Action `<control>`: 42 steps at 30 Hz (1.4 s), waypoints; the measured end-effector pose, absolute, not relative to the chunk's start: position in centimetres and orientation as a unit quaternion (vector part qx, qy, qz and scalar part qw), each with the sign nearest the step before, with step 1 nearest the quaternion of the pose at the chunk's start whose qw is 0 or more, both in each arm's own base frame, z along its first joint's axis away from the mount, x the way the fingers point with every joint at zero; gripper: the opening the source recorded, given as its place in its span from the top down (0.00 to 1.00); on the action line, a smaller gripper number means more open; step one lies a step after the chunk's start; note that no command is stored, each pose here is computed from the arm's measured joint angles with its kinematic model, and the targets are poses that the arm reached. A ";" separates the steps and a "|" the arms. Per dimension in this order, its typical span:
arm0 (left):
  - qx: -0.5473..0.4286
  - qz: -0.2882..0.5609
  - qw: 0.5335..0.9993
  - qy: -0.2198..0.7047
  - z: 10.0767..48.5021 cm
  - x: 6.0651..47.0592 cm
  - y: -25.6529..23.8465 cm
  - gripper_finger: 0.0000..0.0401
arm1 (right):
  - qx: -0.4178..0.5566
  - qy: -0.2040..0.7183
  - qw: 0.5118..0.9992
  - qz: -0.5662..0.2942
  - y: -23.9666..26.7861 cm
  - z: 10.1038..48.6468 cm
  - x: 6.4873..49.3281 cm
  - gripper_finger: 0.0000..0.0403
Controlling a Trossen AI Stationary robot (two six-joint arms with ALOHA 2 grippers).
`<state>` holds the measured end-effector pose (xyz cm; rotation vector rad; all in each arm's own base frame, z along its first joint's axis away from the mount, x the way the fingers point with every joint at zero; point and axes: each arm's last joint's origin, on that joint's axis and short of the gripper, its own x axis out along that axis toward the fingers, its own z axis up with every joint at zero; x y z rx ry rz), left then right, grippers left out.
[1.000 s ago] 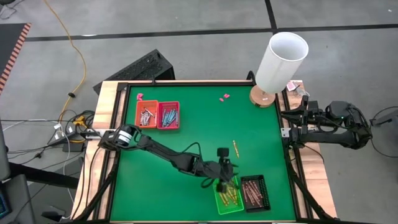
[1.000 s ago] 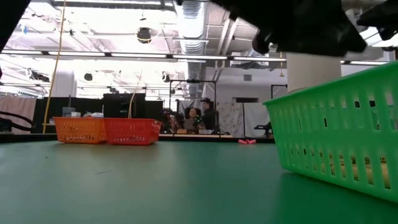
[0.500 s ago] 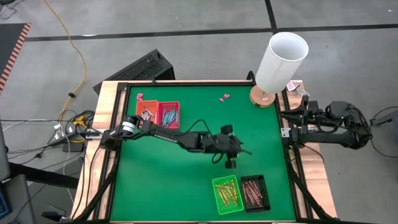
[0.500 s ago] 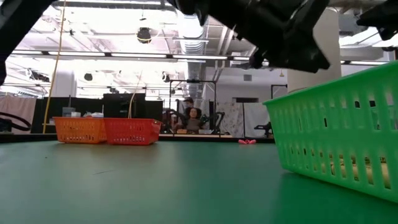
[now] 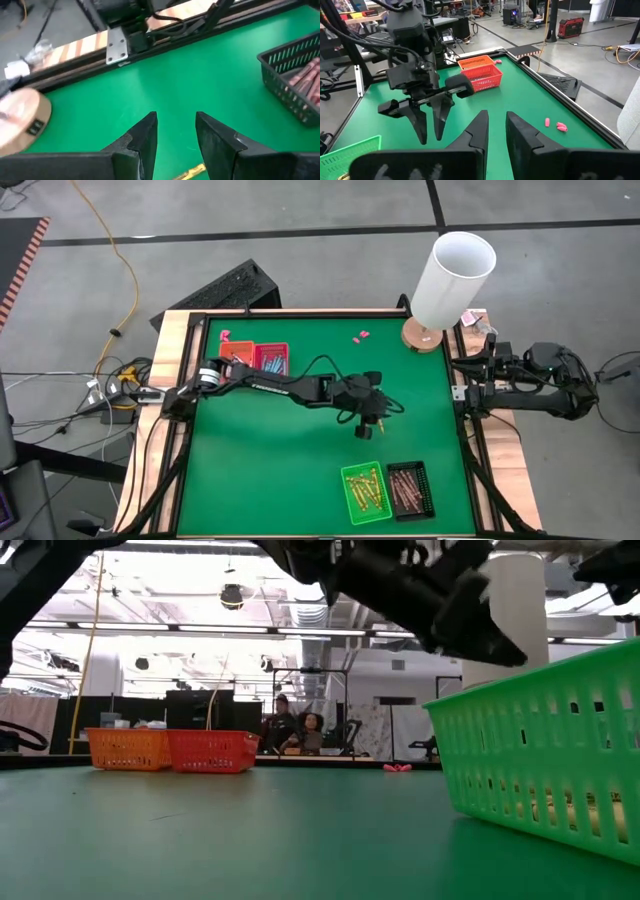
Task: Sort crayons
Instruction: Put the yellow crayon into the green bin
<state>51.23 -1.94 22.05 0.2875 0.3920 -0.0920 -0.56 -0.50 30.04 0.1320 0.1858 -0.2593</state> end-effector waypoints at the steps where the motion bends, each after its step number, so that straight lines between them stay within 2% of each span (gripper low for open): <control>1: 0.152 -0.051 0.968 0.195 21.6 51.4 -1.9 0.69 | 0.066 0.093 0.985 -0.129 -0.5 30.0 -0.6 0.83; 5: 0.178 -0.058 0.963 0.196 19.6 52.0 -1.7 0.69 | 0.066 0.092 0.985 -0.129 -0.5 30.0 -0.6 0.83; 14: 0.163 -0.027 0.961 0.221 16.1 53.8 -0.3 0.69 | 0.066 0.093 0.985 -0.129 -0.5 30.0 -0.6 0.83; 19: 0.116 -0.012 0.966 0.231 14.9 54.2 0.5 0.69 | 0.066 0.092 0.985 -0.129 -0.5 30.0 -0.5 0.83; 27: 0.049 0.000 0.947 0.318 13.4 53.3 0.4 0.69 | 0.064 0.093 0.985 -0.128 -0.5 30.0 -0.5 0.83; 37: 0.034 -0.055 0.928 0.368 13.6 52.4 -2.1 0.69 | 0.064 0.093 0.985 -0.128 -0.5 30.0 -0.5 0.83; 42: 0.073 -0.070 0.925 0.366 15.8 51.7 -3.2 0.69 | 0.064 0.093 0.985 -0.127 -0.5 30.0 -0.5 0.83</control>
